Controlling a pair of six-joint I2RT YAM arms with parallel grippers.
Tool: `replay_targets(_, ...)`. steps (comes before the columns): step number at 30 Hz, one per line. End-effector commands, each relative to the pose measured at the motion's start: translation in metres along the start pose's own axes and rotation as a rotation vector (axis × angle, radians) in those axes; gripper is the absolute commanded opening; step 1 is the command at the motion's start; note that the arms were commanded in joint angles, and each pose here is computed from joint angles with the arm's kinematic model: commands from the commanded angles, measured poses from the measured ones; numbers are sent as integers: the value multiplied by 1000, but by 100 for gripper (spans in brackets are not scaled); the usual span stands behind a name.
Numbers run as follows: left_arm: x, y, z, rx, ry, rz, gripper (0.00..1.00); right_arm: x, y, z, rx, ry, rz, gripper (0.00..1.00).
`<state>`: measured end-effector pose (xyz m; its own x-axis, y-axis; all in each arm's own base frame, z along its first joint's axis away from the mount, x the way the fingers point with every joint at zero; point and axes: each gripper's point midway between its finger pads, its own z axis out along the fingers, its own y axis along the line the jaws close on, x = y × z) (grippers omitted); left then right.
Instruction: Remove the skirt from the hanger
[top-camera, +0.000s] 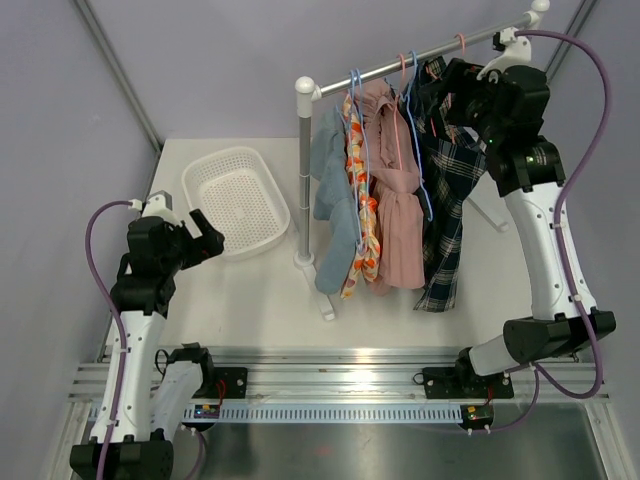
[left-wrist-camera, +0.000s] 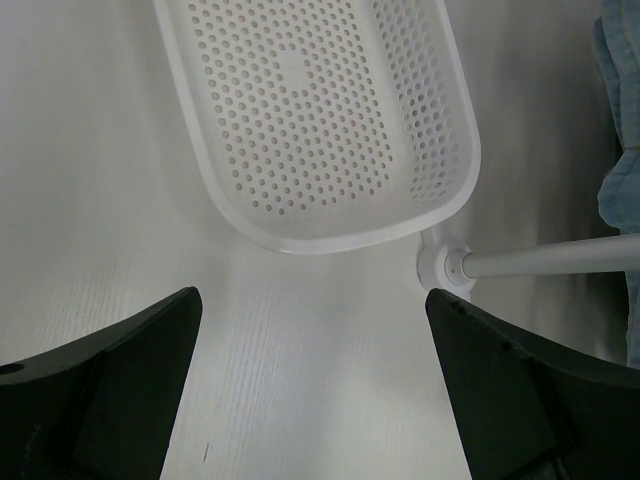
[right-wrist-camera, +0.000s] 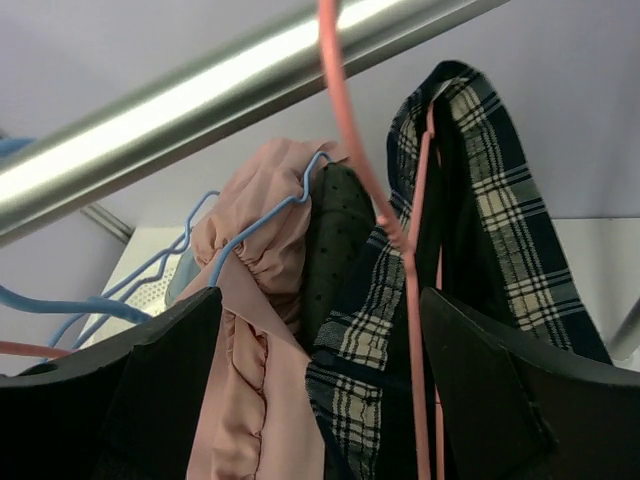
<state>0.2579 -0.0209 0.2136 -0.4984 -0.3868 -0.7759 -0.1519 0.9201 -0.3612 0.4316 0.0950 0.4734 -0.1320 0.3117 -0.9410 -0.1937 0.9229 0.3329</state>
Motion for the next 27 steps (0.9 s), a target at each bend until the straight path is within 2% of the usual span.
replay_targets(1, -3, -10, 0, 55, -15, 19, 98, 3, -1, 8, 27, -2, -53, 88)
replay_targets(10, -3, -11, -1, 63, -19, 19, 98, 14, -15, 20, 94, 2, -60, 80)
replay_targets(11, -3, -11, -1, 63, -19, 19, 98, 17, -17, 20, 98, 6, -63, 76)
replay_targets(15, -2, -12, -1, 69, -15, 19, 98, 19, -21, 22, 115, 5, -80, 38)
replay_targets(18, -1, -10, 0, 60, -12, 18, 98, 25, -29, 24, 152, 39, -97, 28)
replay_targets(20, -2, -7, 0, 38, -10, 13, 98, 27, -30, 27, 154, 51, -110, 13)
replay_targets(21, -2, -6, 0, 31, -13, 13, 98, 27, -30, 27, 154, 56, -109, 0)
replay_targets(27, -18, -6, -12, 22, -91, 34, 99, -11, -27, 1, 188, -49, -115, 0)
